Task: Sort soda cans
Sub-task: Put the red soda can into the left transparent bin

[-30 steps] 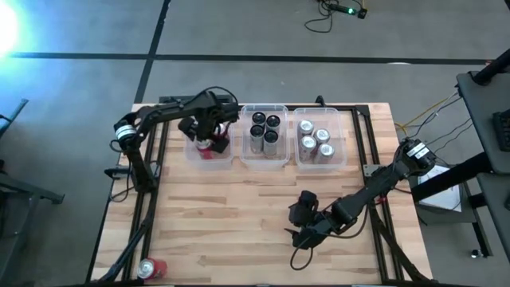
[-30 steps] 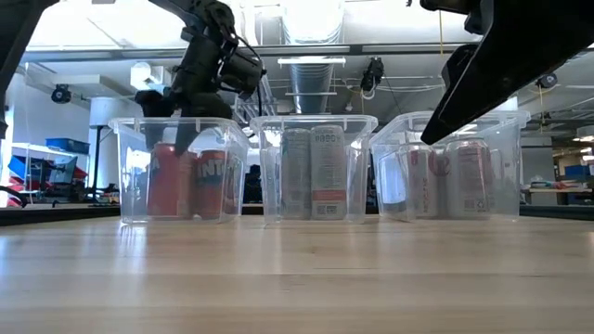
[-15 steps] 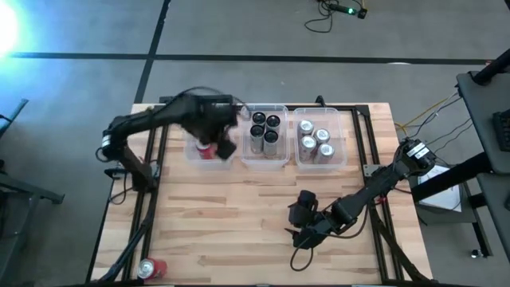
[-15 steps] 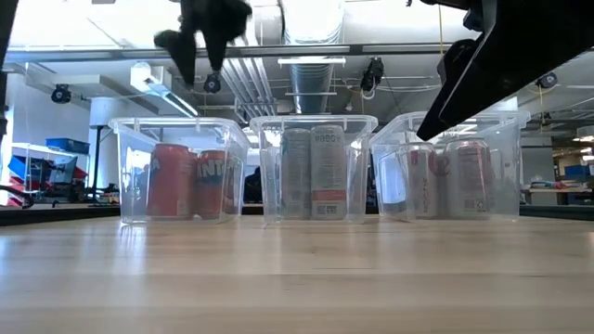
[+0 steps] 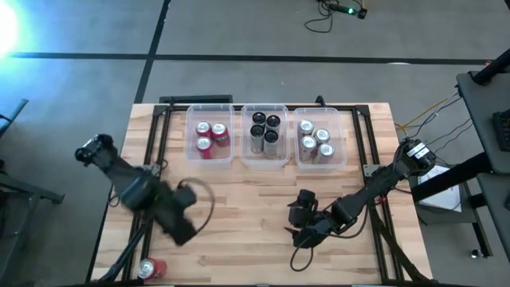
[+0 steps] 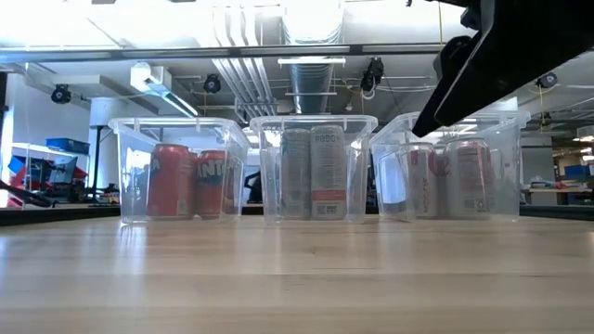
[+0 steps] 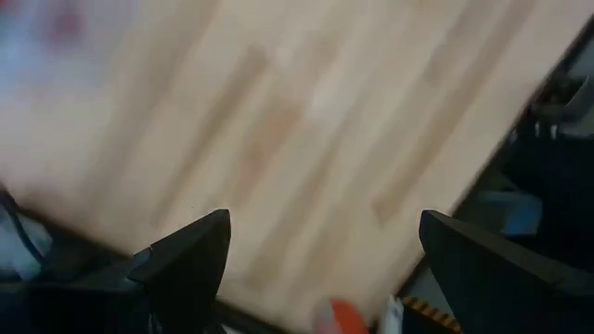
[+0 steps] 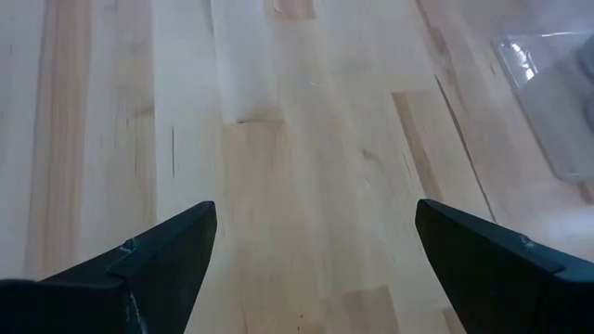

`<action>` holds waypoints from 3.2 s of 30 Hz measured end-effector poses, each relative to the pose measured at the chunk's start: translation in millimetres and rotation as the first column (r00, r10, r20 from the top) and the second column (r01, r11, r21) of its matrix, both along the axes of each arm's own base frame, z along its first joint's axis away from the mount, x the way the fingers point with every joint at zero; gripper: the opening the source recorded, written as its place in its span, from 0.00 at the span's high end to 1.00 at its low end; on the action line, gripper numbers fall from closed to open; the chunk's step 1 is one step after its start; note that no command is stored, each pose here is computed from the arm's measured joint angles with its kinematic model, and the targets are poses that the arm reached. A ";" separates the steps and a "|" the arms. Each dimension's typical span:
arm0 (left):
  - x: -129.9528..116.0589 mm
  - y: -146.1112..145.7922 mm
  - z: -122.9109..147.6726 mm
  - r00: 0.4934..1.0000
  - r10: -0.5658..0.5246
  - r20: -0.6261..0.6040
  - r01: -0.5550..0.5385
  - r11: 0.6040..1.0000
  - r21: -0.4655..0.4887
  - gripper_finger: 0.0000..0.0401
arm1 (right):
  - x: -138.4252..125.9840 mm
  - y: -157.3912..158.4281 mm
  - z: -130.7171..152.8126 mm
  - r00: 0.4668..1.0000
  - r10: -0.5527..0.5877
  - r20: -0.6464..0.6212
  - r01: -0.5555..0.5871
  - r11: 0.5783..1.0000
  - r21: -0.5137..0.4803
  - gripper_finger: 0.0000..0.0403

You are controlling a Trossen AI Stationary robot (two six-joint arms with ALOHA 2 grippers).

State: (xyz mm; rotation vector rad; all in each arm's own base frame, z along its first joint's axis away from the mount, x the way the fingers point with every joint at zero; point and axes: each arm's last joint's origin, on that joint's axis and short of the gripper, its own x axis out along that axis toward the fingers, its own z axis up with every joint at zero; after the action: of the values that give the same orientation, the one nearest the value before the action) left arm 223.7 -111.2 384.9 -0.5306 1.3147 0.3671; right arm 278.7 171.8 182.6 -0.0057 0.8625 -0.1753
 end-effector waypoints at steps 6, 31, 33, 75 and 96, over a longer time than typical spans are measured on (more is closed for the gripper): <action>-41.7 -66.2 -25.8 0.993 0.087 -0.081 -0.090 0.996 -0.028 0.16 | 0.7 -0.4 0.7 1.000 -0.010 0.018 0.010 1.000 -0.019 0.10; -94.5 -154.7 -131.9 0.911 0.012 -0.412 -0.095 0.979 -0.182 0.05 | 8.0 5.9 6.8 0.988 -0.093 0.120 0.076 0.987 0.139 0.10; -96.7 -159.4 -135.5 0.910 -0.005 -0.415 -0.081 0.978 -0.191 0.05 | 7.9 5.8 6.8 0.988 -0.094 0.120 0.077 0.987 0.140 0.10; -17.0 -37.2 -63.5 0.998 0.065 -0.004 -0.065 0.994 0.092 0.31 | -5.3 -5.2 19.6 0.996 -0.079 -0.050 0.071 0.986 -0.149 0.10; 40.1 202.8 -34.0 0.987 0.055 -0.151 -0.021 0.976 0.218 0.31 | 0.1 -31.9 16.2 0.977 0.032 -0.210 -0.095 0.951 -0.295 0.10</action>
State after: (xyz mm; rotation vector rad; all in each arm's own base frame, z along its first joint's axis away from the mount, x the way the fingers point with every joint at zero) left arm 263.8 91.6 351.0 -0.3496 1.3971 0.5857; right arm 278.8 139.9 198.7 -0.3447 1.0308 -0.2486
